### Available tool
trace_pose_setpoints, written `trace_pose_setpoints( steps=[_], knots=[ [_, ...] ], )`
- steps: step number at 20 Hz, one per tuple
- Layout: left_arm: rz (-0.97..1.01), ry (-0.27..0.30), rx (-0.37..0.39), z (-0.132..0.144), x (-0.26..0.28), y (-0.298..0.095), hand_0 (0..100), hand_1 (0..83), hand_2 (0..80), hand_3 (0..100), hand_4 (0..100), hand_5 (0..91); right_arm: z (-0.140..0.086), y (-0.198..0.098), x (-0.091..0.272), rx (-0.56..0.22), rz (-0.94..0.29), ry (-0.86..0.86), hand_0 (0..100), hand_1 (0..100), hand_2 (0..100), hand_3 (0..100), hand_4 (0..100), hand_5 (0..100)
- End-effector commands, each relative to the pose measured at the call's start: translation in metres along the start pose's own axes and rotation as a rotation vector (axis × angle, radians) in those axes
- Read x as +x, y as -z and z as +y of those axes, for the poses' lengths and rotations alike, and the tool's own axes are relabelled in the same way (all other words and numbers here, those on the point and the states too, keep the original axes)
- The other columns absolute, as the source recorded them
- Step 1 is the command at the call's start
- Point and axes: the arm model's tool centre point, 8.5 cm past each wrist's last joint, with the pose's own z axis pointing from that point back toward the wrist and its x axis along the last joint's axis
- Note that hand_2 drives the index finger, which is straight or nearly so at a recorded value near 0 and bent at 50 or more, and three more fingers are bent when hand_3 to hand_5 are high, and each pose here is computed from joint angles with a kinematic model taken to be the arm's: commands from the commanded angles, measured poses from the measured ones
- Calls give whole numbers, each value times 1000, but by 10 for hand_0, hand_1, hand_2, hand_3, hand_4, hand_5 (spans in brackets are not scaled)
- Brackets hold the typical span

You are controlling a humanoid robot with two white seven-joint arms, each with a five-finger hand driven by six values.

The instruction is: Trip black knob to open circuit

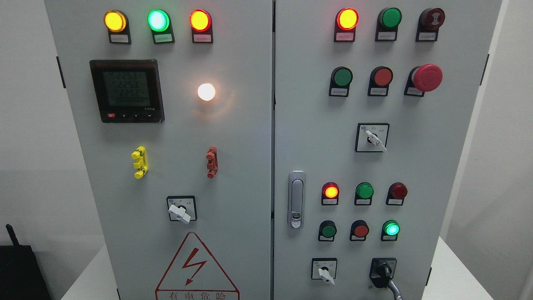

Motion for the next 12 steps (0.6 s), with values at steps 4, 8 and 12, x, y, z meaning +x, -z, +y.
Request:
trace_pose_setpoints(
  steps=[4, 8, 12],
  knots=[
    [-3, -4, -1, -1, 2, 0, 120, 389, 0, 0, 0, 0, -7, 4, 9, 3, -30, -11, 62, 117, 9, 1000, 1000, 1000],
    [-5, -3, 0, 0, 2, 0, 120, 389, 0, 0, 0, 0, -12, 4, 9, -5, -30, -20, 62, 117, 9, 1000, 1000, 1000],
    [-5, -3, -1, -1, 3, 0, 120, 389, 0, 0, 0, 0, -14, 4, 8, -7, -29, -24, 63, 117, 8, 1000, 1000, 1000]
  ],
)
